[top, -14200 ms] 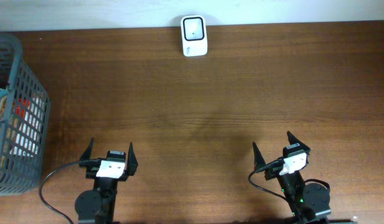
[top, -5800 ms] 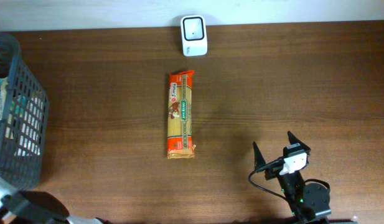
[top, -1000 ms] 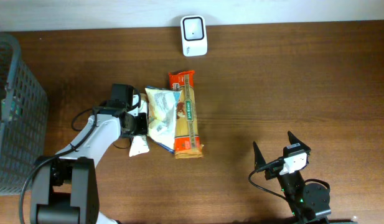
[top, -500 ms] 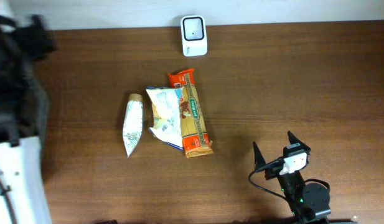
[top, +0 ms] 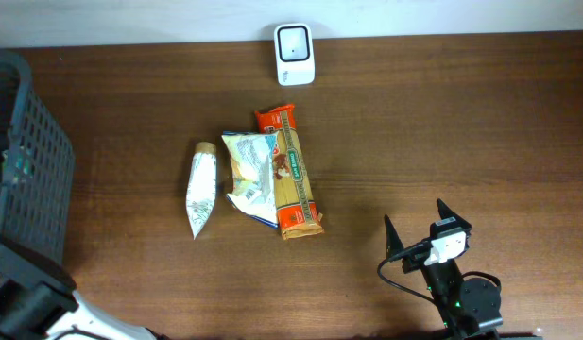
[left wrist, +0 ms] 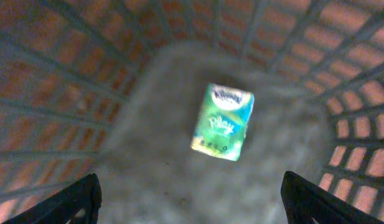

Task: Scan the item barcode
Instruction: 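Lift the green tissue pack from the basket with the left gripper, place right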

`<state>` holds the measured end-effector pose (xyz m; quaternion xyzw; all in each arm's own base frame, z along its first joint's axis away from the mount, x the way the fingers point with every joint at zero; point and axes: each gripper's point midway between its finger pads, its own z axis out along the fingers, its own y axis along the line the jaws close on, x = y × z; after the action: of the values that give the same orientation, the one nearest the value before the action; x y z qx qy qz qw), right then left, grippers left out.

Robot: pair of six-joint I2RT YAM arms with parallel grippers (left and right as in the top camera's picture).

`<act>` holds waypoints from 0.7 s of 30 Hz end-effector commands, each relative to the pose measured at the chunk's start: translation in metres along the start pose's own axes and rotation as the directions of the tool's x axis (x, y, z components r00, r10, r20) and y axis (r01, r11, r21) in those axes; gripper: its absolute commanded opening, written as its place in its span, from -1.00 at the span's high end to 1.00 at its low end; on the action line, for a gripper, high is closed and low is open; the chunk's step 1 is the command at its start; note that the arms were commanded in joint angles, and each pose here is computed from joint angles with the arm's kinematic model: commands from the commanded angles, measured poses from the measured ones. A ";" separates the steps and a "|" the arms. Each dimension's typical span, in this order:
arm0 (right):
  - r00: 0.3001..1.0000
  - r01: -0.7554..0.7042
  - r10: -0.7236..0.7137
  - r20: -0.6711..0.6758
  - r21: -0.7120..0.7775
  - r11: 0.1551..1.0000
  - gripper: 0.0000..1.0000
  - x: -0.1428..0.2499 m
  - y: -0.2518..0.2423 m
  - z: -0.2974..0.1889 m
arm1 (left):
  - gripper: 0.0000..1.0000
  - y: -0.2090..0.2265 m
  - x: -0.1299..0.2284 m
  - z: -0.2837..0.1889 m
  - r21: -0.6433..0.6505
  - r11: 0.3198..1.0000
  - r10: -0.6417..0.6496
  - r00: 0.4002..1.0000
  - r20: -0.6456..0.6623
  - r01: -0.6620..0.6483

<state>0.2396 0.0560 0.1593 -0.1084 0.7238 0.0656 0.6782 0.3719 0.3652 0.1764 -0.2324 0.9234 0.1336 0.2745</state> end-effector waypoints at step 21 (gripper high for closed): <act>1.000 -0.001 0.001 -0.002 0.003 1.000 -0.97 0.002 -0.001 0.000 | 1.00 -0.020 -0.065 -0.096 0.095 0.983 -0.176 0.944 0.278 0.155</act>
<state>0.2396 0.0559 0.1591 -0.1081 0.7241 0.0656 0.6780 0.4007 0.3577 0.1790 -0.2370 0.9110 0.1039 0.3212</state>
